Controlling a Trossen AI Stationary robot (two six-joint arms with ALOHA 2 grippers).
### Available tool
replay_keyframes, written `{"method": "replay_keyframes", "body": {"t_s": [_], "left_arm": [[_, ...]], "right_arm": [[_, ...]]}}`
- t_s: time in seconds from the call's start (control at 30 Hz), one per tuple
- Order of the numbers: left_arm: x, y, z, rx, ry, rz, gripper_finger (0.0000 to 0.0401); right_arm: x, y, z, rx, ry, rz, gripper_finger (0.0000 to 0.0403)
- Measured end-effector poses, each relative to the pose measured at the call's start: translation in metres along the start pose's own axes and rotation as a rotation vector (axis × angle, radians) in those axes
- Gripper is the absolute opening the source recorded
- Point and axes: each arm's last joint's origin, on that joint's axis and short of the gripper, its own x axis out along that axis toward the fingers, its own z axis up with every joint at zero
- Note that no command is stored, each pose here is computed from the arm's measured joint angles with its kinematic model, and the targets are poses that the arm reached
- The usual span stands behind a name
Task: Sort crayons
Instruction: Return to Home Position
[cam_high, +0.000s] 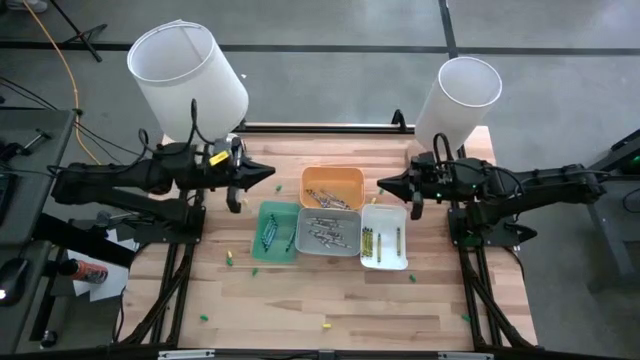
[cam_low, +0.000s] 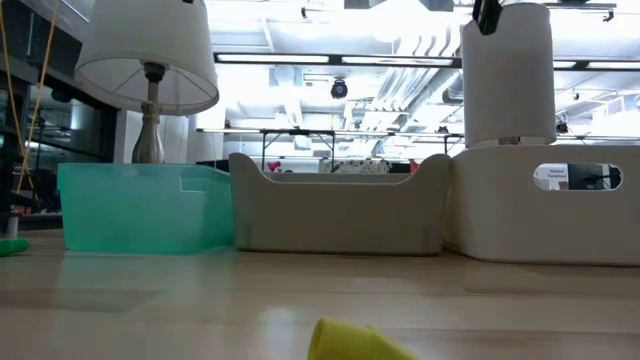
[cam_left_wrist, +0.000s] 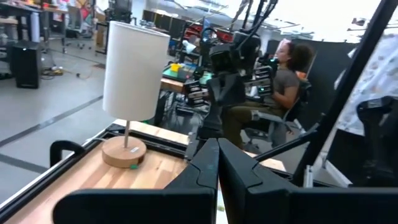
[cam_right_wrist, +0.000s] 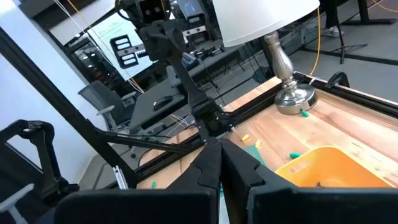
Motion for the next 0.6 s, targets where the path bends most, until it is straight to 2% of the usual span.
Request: {"method": "replay_keyframes", "body": {"t_s": [0.27, 0.6], "left_arm": [[-0.016, -0.005, 0.002, -0.001, 0.004, -0.033, 0.0000], [-0.036, -0.003, -0.012, -0.038, -0.048, -0.074, 0.0000]], "right_arm": [[0.002, 0.000, -0.001, 0.026, 0.006, -0.003, 0.0000], [0.002, 0.000, -0.001, 0.058, 0.006, -0.003, 0.0000]]}}
